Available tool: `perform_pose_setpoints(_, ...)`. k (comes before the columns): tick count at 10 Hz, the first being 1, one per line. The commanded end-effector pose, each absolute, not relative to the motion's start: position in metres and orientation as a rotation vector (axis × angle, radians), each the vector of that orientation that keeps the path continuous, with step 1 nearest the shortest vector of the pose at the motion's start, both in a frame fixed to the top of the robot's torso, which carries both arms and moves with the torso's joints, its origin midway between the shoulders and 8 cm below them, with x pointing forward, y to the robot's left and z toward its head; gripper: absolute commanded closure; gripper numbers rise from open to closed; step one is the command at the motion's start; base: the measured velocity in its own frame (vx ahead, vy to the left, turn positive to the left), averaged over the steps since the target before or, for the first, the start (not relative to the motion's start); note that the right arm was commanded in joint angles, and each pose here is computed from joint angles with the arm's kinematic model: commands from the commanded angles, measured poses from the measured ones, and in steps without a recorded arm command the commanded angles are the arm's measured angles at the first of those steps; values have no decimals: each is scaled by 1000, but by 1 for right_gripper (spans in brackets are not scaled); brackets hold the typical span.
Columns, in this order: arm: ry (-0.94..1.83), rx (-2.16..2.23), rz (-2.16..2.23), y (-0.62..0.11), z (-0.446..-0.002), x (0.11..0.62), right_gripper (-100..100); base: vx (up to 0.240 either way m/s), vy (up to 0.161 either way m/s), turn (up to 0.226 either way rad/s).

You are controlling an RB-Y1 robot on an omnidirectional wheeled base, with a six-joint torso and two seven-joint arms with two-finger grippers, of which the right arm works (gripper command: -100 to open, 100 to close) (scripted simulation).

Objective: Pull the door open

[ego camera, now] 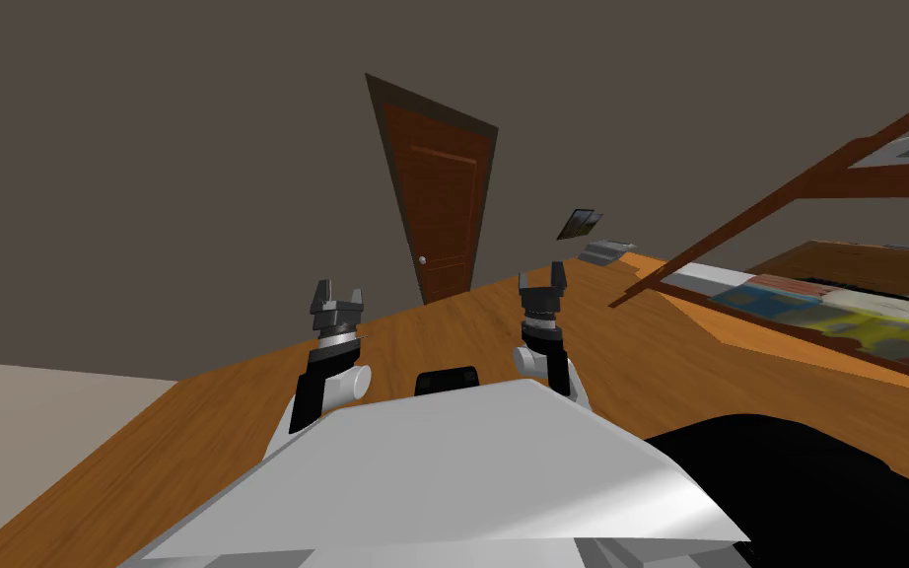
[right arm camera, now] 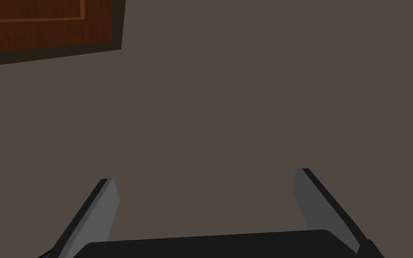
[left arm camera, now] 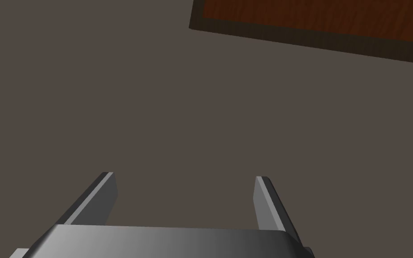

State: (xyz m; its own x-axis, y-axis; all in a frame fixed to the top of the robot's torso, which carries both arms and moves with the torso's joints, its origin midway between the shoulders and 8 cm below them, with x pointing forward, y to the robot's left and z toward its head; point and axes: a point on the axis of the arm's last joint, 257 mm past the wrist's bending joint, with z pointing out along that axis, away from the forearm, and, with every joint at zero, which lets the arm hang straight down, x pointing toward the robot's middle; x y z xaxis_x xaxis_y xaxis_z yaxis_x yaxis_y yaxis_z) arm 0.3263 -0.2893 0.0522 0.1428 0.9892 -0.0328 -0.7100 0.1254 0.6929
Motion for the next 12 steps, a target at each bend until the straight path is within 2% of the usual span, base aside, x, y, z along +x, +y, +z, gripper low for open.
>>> perform_pose_setpoints(1, 605, 593, 1291, -291, 42, 332, -100, 65, 12, 106)
perform_pose_setpoints(12, 791, 517, 989, -313, -21, 364, -100, 113, 44, 76)
